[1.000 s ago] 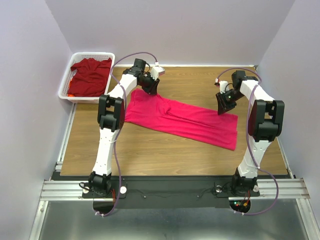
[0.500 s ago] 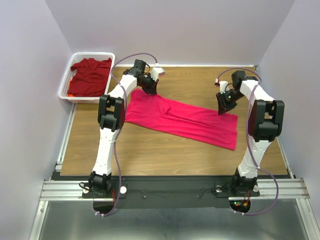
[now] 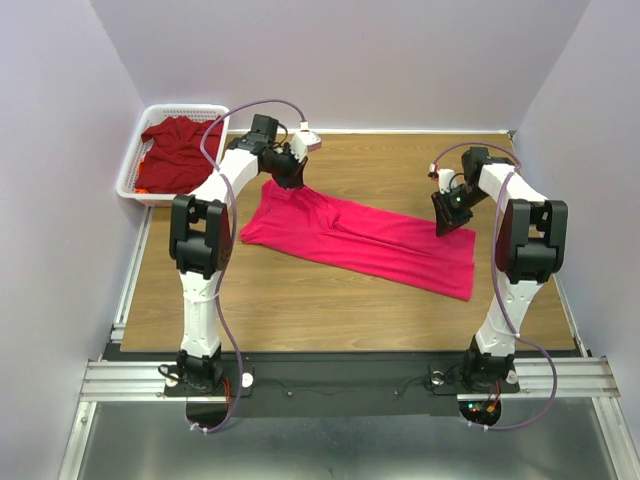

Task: Fold and stack the t-shirts
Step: Fold the tshirt

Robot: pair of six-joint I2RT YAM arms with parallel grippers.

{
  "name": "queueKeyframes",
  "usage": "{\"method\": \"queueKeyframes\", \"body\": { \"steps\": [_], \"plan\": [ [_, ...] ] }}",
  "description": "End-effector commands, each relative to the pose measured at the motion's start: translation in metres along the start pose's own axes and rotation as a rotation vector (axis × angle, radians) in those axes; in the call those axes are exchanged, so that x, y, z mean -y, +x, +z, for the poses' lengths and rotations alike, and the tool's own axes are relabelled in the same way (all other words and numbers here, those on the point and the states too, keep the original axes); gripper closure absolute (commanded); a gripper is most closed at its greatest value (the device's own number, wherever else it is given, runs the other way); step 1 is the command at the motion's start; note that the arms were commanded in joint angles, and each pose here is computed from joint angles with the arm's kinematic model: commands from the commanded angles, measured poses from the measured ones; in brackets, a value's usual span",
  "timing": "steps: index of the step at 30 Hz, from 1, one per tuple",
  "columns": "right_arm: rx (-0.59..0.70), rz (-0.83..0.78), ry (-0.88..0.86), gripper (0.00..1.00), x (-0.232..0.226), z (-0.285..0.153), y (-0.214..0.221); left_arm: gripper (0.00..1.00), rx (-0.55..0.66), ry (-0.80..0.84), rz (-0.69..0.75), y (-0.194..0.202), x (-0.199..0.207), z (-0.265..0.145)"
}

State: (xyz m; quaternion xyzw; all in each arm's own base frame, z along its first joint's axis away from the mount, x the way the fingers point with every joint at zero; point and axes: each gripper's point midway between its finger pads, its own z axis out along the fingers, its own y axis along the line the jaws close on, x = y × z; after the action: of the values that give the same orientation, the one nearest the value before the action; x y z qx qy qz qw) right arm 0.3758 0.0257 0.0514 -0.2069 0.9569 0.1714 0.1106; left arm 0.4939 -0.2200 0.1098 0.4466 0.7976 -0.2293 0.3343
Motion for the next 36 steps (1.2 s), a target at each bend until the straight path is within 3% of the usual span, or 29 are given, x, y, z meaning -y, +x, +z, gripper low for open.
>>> {"method": "queueKeyframes", "body": {
  "steps": [1,13,17,21,24,28,36],
  "plan": [
    [0.033,-0.026,0.017,0.70,-0.003,-0.010,-0.007,1.00,-0.001,0.014,0.040,0.001,0.016,-0.019],
    [0.026,-0.029,0.008,0.70,-0.004,-0.008,-0.004,1.00,-0.133,0.050,0.027,0.057,0.057,-0.001],
    [0.028,-0.030,0.007,0.70,-0.004,-0.008,-0.006,0.79,-0.172,0.046,0.005,0.063,0.055,-0.002],
    [0.041,-0.035,0.010,0.71,-0.004,-0.011,-0.010,0.64,-0.091,0.061,-0.001,0.031,0.054,-0.030],
    [0.046,-0.036,0.009,0.71,-0.004,-0.011,-0.012,0.64,-0.028,0.041,0.001,0.003,0.054,-0.051],
    [0.047,-0.030,0.005,0.71,-0.002,-0.008,-0.015,0.65,0.018,0.032,-0.038,-0.008,0.051,-0.047],
    [-0.030,-0.026,0.043,0.73,0.014,0.010,-0.001,0.73,-0.063,0.011,-0.181,0.033,0.037,-0.003]
  ]
}}
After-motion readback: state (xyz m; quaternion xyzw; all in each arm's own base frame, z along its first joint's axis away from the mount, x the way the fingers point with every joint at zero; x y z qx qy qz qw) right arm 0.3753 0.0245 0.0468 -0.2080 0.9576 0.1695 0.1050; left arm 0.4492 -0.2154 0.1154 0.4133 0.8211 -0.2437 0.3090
